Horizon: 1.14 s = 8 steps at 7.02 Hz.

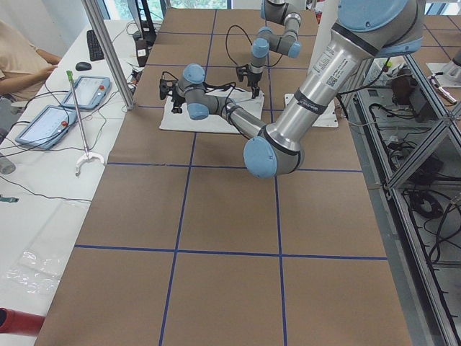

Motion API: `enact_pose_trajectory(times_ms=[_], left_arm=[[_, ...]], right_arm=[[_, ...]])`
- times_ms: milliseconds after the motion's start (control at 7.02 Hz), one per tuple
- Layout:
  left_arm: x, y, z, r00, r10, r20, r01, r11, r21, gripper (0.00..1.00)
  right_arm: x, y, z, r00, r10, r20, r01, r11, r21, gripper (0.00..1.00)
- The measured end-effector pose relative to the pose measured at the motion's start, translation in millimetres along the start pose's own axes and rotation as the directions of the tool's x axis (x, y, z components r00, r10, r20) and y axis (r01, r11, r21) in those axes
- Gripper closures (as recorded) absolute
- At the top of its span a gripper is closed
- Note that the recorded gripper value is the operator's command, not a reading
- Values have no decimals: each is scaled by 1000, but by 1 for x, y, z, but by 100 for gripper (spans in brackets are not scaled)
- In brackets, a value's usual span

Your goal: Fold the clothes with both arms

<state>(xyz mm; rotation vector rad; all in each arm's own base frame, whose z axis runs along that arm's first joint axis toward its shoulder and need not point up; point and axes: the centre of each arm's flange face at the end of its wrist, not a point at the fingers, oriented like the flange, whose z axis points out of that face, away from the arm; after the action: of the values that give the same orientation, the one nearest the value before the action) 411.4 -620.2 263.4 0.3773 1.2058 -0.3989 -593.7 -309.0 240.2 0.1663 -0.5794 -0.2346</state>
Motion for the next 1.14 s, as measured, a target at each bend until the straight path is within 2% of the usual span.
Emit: enact_pose_trajectory(times_ms=[570, 998, 1140], left_arm=[[-8, 3, -4, 1000, -4, 2, 4, 1000, -1, 43], [-14, 5, -7, 1000, -5, 4, 5, 1000, -1, 43], [-16, 5, -8, 1000, -5, 4, 5, 1000, -1, 43]], right_arm=[[27, 4, 22, 996, -58, -61, 55, 997, -52, 0], [115, 21, 24, 986, -138, -90, 133, 989, -64, 0], [120, 19, 18, 987, -135, -86, 131, 990, -53, 0]])
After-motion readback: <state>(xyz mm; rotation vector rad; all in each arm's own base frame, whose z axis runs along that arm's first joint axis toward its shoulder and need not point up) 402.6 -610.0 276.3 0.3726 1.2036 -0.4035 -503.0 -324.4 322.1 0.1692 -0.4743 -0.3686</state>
